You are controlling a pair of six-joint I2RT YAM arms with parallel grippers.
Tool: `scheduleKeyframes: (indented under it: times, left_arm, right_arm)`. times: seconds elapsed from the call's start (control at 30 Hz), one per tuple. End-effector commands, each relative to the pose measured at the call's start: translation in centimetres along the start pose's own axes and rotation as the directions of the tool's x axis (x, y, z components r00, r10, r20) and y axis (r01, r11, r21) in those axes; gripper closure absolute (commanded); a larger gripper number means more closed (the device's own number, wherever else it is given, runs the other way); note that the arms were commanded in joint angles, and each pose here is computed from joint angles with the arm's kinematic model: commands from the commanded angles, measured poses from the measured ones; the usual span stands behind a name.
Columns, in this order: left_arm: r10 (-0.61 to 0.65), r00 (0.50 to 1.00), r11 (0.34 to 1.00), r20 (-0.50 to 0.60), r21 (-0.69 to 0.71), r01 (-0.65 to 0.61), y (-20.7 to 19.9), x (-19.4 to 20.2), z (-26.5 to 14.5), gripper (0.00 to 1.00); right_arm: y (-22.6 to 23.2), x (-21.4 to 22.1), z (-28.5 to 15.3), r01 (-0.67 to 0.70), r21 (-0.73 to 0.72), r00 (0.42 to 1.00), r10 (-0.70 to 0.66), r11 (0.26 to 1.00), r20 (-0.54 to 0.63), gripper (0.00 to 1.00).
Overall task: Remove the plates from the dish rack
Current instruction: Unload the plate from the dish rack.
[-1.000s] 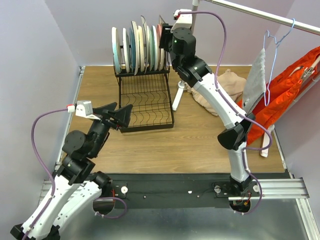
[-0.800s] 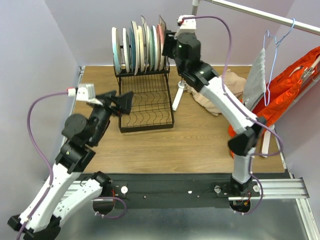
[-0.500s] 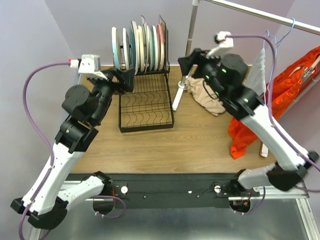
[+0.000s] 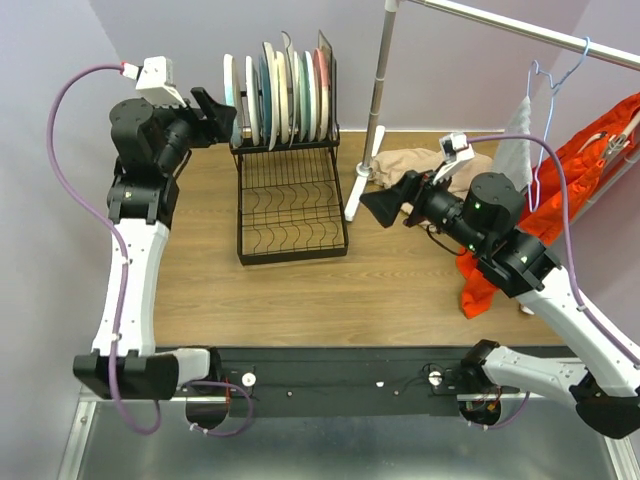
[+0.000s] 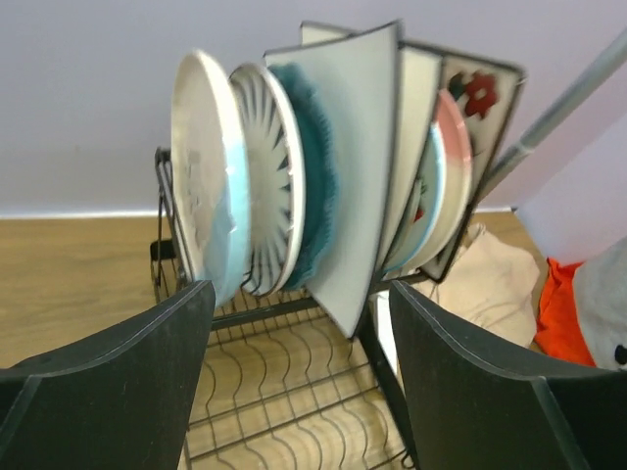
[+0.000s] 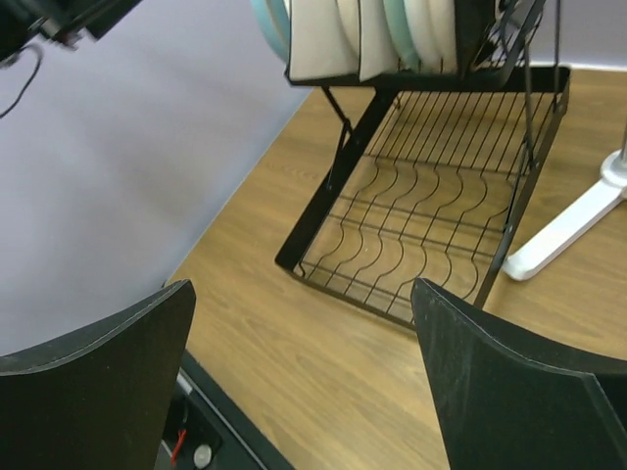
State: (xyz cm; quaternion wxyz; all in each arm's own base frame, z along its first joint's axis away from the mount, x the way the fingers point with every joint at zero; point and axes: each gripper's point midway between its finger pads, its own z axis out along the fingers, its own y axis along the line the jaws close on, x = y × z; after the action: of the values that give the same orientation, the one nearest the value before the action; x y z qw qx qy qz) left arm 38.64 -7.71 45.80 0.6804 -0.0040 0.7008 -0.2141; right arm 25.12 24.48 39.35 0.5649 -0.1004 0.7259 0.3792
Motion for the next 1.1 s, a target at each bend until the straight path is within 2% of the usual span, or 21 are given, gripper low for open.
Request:
scheduleKeyframes:
  times: [0.0, 0.1, 0.17, 0.33, 0.57, 0.67, 0.87, 1.07]
  left_arm:
    - [-0.066, 0.994, 0.985, -0.091, 0.154, 0.08, 1.5, 1.9, 1.2, 0.21]
    - [-0.037, 0.994, 0.962, -0.105, 0.267, 0.064, 1.2, 3.2, 2.3, 0.25]
    - [-0.033, 0.996, 0.956, -0.089, 0.286, 0.058, 1.5, 3.6, 3.1, 0.26]
    - [0.015, 0.997, 0.969, -0.079, 0.246, 0.005, 3.3, 4.1, 5.1, 0.32]
    - [0.026, 0.99, 0.975, -0.136, 0.221, 0.005, 6.0, 6.9, 8.5, 0.39]
    - [0.046, 0.987, 0.971, -0.152, 0.239, -0.008, 5.9, 7.9, 9.5, 0.41]
    - [0.077, 0.99, 0.988, -0.121, 0.144, -0.059, 7.6, 7.5, 10.5, 0.42]
    - [0.124, 0.989, 0.981, -0.084, 0.16, -0.11, 6.9, 6.9, 11.5, 0.46]
  right_arm:
    - [0.6, 3.1, -0.7, -0.004, -0.078, 0.995, -0.003, 0.997, -0.095, 0.0]
    - [0.0, 4.0, -0.8, 0.01, -0.063, 0.994, -0.017, 0.998, -0.108, 0.0]
    - [-0.5, 4.5, -0.9, 0.032, -0.052, 0.993, -0.037, 0.998, -0.113, 0.0]
    - [-1.0, 3.9, -1.3, 0.065, -0.031, 0.994, -0.067, 0.997, -0.083, 0.0]
    - [-0.3, 3.4, -1.8, 0.067, -0.059, 0.995, -0.071, 0.996, -0.074, 0.0]
    - [-0.6, 3.5, -1.7, 0.072, -0.047, 0.995, -0.076, 0.996, -0.072, 0.0]
    - [-1.4, 4.4, -1.0, 0.066, -0.018, 0.993, -0.067, 0.998, -0.098, 0.0]
    - [-1.7, 4.9, -0.4, 0.057, -0.006, 0.992, -0.057, 0.998, -0.116, 0.0]
